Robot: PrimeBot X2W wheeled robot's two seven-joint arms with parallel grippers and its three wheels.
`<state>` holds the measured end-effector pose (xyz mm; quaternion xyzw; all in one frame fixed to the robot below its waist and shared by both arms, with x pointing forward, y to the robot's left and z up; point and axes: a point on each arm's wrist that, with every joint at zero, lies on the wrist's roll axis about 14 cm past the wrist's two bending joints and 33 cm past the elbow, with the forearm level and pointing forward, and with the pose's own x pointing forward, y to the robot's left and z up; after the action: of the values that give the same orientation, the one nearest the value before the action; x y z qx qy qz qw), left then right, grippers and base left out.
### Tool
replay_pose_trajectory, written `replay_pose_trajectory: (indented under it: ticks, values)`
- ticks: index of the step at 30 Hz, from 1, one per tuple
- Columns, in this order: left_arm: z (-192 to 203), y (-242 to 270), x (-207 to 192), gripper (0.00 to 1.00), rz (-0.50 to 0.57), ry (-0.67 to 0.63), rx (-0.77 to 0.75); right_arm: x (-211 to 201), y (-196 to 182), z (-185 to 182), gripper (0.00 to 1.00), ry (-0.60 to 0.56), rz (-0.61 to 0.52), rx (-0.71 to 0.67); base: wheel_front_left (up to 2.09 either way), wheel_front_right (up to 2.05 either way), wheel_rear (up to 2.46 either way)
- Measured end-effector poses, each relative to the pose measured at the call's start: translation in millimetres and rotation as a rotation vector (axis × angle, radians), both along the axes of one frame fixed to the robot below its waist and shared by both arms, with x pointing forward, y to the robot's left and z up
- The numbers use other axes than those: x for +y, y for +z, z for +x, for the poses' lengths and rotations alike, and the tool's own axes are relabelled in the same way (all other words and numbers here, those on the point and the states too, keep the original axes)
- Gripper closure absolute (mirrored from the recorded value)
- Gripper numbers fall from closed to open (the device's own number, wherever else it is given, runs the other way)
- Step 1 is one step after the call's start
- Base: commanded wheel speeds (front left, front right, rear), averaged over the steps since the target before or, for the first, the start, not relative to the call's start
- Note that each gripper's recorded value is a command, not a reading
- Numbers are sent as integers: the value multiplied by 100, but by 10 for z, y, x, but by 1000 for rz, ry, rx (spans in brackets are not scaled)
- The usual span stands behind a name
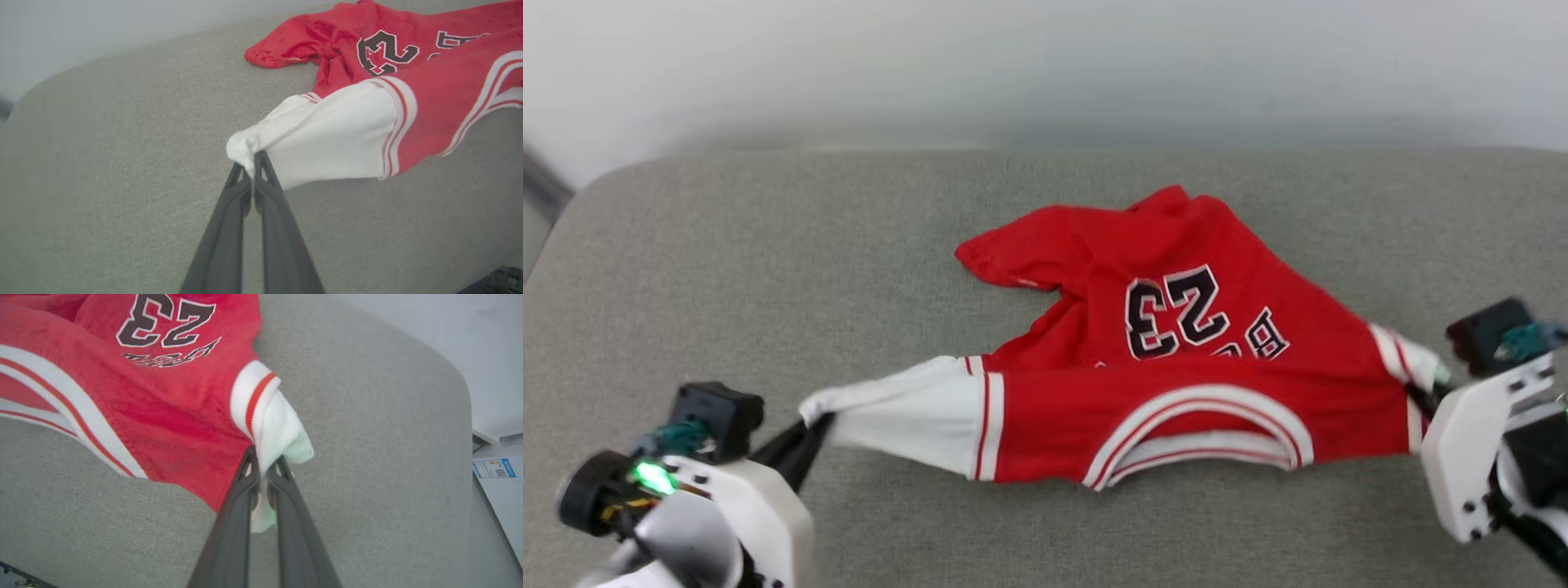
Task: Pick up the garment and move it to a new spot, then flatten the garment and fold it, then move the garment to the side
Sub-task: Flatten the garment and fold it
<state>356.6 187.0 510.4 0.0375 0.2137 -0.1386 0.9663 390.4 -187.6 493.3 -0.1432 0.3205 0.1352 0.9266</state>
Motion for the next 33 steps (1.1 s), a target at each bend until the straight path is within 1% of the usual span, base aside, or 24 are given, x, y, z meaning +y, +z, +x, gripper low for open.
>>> replay_pose_trajectory:
  ticks: [6,12,15,18,23,26,30,33]
  values:
    - [65,810,74,100,59,-8,-253,-15,762,119,100,10,38,-212,0,0,0]
    - [142,1610,115,100,94,-4,-513,6,1469,161,100,33,73,-415,0,0,0]
    - [158,1967,149,100,111,9,-635,36,1775,172,100,49,80,-505,0,0,0]
    - [169,2250,140,100,107,12,-736,37,2042,184,100,57,76,-584,0,0,0]
    - [204,2650,114,100,92,14,-887,46,2407,254,100,67,81,-692,0,0,0]
    - [279,2844,117,100,85,17,-964,57,2559,340,100,74,74,-738,0,0,0]
    - [495,3014,151,100,87,17,-1024,74,2683,534,100,82,74,-770,0,0,0]
    - [730,3110,172,100,94,12,-1055,82,2778,744,100,85,65,-803,0,0,0]
